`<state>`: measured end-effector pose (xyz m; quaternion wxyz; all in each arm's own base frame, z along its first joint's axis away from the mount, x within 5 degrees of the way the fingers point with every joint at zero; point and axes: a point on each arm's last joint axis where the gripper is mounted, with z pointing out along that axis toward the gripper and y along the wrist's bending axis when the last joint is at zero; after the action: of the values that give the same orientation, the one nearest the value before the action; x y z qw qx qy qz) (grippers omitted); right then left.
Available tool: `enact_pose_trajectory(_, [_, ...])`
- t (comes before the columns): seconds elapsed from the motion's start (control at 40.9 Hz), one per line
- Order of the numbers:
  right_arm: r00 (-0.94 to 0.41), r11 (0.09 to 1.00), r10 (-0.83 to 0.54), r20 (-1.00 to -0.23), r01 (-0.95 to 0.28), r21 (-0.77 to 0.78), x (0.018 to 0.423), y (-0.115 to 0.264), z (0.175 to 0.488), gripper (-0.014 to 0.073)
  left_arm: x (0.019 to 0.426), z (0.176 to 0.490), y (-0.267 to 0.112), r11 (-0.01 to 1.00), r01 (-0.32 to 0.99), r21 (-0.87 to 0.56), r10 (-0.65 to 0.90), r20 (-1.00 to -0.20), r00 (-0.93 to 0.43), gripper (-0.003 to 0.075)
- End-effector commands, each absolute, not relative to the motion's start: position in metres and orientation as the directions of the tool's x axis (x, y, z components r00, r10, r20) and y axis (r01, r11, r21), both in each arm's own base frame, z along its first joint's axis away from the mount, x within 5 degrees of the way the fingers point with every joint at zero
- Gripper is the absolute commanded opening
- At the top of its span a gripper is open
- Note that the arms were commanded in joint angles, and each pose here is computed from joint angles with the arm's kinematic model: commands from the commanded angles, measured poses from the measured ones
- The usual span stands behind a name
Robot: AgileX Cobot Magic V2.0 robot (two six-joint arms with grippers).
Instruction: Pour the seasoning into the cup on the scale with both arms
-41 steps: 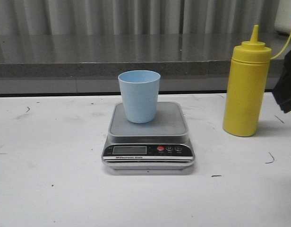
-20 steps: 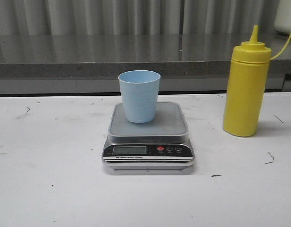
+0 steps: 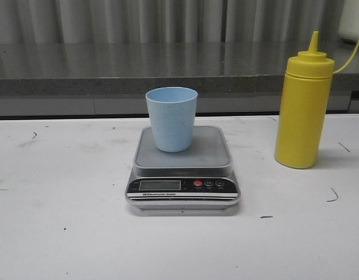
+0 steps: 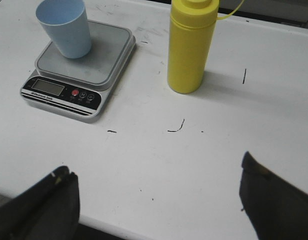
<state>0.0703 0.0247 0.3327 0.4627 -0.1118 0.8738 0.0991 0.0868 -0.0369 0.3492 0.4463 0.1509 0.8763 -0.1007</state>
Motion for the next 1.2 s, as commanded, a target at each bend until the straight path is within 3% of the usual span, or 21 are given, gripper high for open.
enact_pose_trajectory(0.0, [-0.466, 0.953, -0.102, -0.879, -0.300, 0.049, 0.0725, 0.0247, 0.3467, 0.0663, 0.0902, 0.3631, -0.0383, 0.933, 0.355, -0.054, 0.130, -0.871, -0.474, 0.0356])
enact_pose_trajectory(0.122, [-0.457, 0.953, -0.099, -0.884, -0.300, 0.048, 0.0730, 0.0248, 0.3476, 0.0648, 0.0903, 0.3635, -0.0388, 0.932, 0.357, -0.060, 0.124, -0.873, -0.472, 0.0356])
enact_pose_trajectory(0.196, [-0.456, 0.953, -0.099, -0.885, -0.301, 0.048, 0.0730, 0.0249, 0.3477, 0.0578, 0.0901, 0.3631, -0.0387, 0.932, 0.357, -0.060, 0.126, -0.871, -0.476, 0.0355])
enact_pose_trajectory(0.318, [-0.457, 0.953, -0.099, -0.884, -0.300, 0.048, 0.0730, 0.0248, 0.3476, 0.0325, 0.0900, 0.3630, -0.0387, 0.932, 0.357, -0.060, 0.127, -0.870, -0.477, 0.0271])
enact_pose_trajectory(0.416, [-0.457, 0.953, -0.099, -0.884, -0.300, 0.048, 0.0730, 0.0248, 0.3476, 0.0124, 0.0901, 0.3632, -0.0388, 0.931, 0.362, -0.050, 0.136, -0.872, -0.470, 0.0122])
enact_pose_trajectory(0.563, [-0.457, 0.953, -0.100, -0.884, -0.300, 0.048, 0.0729, 0.0248, 0.3476, -0.0076, 0.0902, 0.3634, -0.0388, 0.918, 0.395, 0.013, 0.202, -0.874, -0.441, -0.0019])
enact_pose_trajectory(1.174, [-0.468, 0.953, -0.103, -0.878, -0.299, 0.047, 0.0724, 0.0246, 0.3465, -0.0068, 0.0883, 0.3633, -0.0385, 0.917, 0.399, 0.009, 0.194, -0.883, -0.427, -0.0020])
